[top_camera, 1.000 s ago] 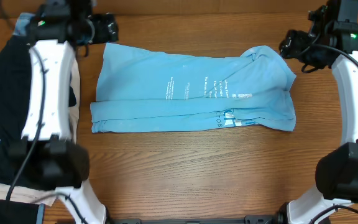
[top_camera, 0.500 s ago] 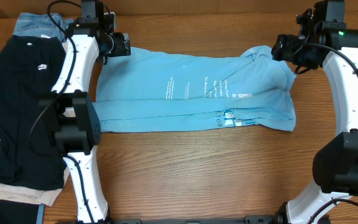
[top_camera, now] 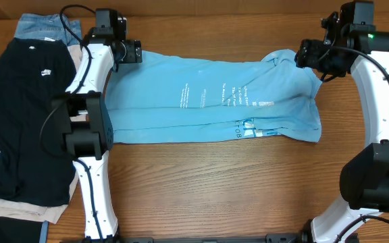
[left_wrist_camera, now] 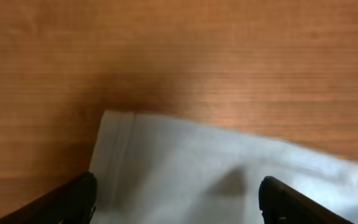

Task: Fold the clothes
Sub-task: 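Release the hem and move both grippers to the shirt's top edge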

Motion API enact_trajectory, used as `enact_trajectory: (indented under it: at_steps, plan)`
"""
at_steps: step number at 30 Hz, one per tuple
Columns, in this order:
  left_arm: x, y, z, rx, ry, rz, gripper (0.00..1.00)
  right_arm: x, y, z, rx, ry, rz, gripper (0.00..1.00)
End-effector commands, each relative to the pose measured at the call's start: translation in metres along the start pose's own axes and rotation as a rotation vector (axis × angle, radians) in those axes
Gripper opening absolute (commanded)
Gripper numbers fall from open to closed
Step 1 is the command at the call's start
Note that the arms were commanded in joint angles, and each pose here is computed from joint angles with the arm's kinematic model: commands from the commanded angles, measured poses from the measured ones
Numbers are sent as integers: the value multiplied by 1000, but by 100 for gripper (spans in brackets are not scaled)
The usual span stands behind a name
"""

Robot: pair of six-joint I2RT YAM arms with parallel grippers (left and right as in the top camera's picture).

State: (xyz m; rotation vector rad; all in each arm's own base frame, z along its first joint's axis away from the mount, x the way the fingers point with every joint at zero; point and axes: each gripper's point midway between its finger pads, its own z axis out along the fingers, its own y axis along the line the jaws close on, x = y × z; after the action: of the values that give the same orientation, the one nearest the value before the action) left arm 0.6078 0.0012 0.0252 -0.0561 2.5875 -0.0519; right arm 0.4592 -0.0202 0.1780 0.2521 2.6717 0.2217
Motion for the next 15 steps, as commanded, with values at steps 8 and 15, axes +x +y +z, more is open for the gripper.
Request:
enact_trajectory:
  at_steps: [8, 15]
  plan:
    - [-19, 11, 11, -60, -83, 26, 69, -10, 3, -8, 3, -39, -18, 80]
    - [3, 13, 32, -62, -23, 25, 68, -12, 3, -8, 2, -46, -19, 80]
